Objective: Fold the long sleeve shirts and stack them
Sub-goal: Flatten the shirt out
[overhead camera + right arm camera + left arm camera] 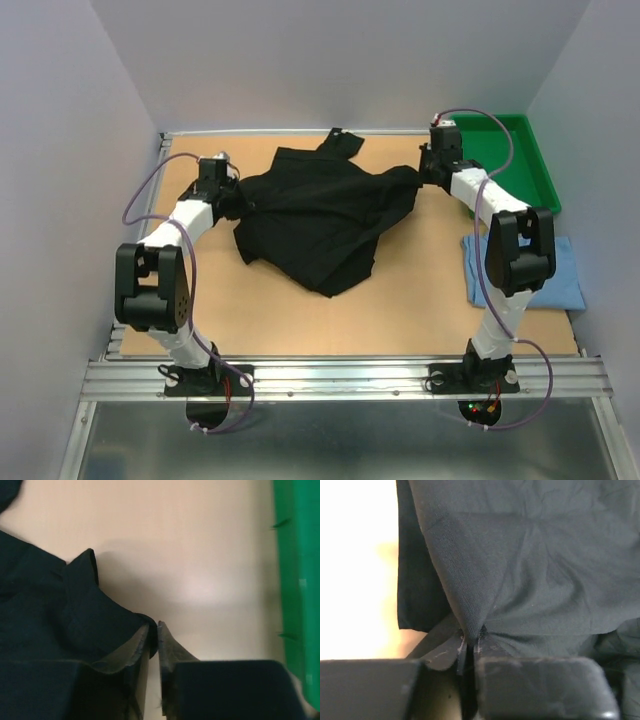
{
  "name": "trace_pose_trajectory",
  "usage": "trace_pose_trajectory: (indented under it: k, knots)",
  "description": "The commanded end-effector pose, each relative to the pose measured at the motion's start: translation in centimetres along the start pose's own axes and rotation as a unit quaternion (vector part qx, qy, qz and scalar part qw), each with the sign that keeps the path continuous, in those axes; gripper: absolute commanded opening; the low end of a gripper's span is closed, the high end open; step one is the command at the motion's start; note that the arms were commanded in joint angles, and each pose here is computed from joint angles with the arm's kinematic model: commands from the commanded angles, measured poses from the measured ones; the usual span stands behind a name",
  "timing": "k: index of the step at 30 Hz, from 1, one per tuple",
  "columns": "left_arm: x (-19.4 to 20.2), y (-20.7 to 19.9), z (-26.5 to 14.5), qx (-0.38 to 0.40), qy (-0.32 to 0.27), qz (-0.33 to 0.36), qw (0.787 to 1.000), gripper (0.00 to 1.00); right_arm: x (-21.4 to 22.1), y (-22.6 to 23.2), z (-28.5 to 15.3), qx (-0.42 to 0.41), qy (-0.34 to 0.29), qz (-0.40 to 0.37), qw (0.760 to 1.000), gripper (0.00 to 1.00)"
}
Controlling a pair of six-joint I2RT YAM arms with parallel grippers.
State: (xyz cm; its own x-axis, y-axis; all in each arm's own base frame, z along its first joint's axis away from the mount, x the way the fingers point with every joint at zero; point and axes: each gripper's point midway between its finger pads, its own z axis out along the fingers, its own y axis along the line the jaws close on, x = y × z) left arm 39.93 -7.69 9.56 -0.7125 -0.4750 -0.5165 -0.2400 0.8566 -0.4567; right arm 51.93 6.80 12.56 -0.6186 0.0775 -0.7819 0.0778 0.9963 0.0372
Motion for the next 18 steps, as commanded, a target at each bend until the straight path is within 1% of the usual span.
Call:
trace_pose_trajectory:
  k: [1, 2, 3, 4, 5, 6, 7, 8, 9, 10, 11, 12, 13, 14, 15, 16, 17, 18]
  knots:
    - [-4.0, -2.9, 0.5, -0.002, -0.034, 0.060, 0.998, 0.20, -4.3, -5.9, -1.7, 0.081, -0.066, 0.045, 0.994, 0.19]
    - [-5.5, -4.4, 0.0, 0.008, -0.050, 0.070, 0.996, 0.23, -4.6, -6.5, -2.1, 0.091, -0.069, 0.047, 0.992, 0.28]
    - [-5.3, -5.5, -0.1, 0.012, -0.049, 0.082, 0.995, 0.40, -5.3, -6.6, -3.0, 0.089, -0.077, 0.042, 0.992, 0.38]
    - [-5.7, -5.9, -0.4, 0.008, -0.057, 0.088, 0.994, 0.51, -5.9, -6.2, -3.7, 0.079, -0.083, 0.038, 0.993, 0.47]
    - [-6.3, -6.6, -1.1, 0.010, -0.069, 0.091, 0.993, 0.58, -6.0, -5.8, -4.2, 0.064, -0.083, 0.035, 0.994, 0.60]
    - [-6.5, -6.5, -1.5, 0.000, -0.077, 0.082, 0.994, 0.65, -6.8, -4.6, -5.9, 0.033, -0.093, 0.031, 0.995, 0.63]
    - [-6.7, -6.4, -2.0, -0.004, -0.086, 0.076, 0.993, 0.68, -7.0, -4.0, -6.8, 0.020, -0.097, 0.028, 0.995, 0.67]
    - [-7.2, -6.5, -3.4, -0.003, -0.104, 0.072, 0.992, 0.69, -7.1, -3.4, -7.6, 0.007, -0.101, 0.026, 0.995, 0.71]
    - [-7.0, -5.4, -3.8, -0.026, -0.113, 0.065, 0.991, 0.72, -6.3, -1.7, -8.6, -0.018, -0.096, 0.018, 0.995, 0.72]
    - [-7.4, -5.5, -5.4, -0.022, -0.131, 0.059, 0.989, 0.73, -6.9, -0.6, -10.6, -0.039, -0.109, 0.018, 0.993, 0.73]
    - [-6.2, -4.5, -5.4, -0.033, -0.124, 0.044, 0.991, 0.73, -6.6, 0.8, -11.7, -0.060, -0.111, 0.013, 0.992, 0.74]
    - [-5.7, -4.1, -5.8, -0.034, -0.125, 0.035, 0.991, 0.73, -4.9, 4.0, -12.7, -0.097, -0.095, -0.002, 0.991, 0.74]
    - [-5.5, -4.3, -7.0, -0.020, -0.135, 0.029, 0.990, 0.73, -4.0, 5.7, -13.6, -0.115, -0.087, -0.010, 0.989, 0.74]
    - [-3.1, -3.0, -6.3, -0.026, -0.114, 0.013, 0.993, 0.73, -3.5, 7.4, -15.0, -0.133, -0.087, -0.013, 0.987, 0.74]
    - [-2.1, -3.2, -6.3, -0.007, -0.103, 0.008, 0.995, 0.73, -0.7, 10.4, -16.2, -0.156, -0.060, -0.017, 0.986, 0.74]
    - [-1.2, -3.4, -6.9, 0.010, -0.098, 0.002, 0.995, 0.73, 0.8, 11.8, -16.9, -0.167, -0.047, -0.014, 0.985, 0.74]
    - [1.2, -2.4, -6.3, 0.008, -0.074, -0.008, 0.997, 0.73, 1.8, 12.5, -17.8, -0.164, -0.042, -0.007, 0.986, 0.74]
    - [2.1, -2.3, -6.2, 0.016, -0.067, -0.013, 0.998, 0.73, 3.8, 14.7, -19.0, -0.180, -0.023, 0.017, 0.983, 0.74]
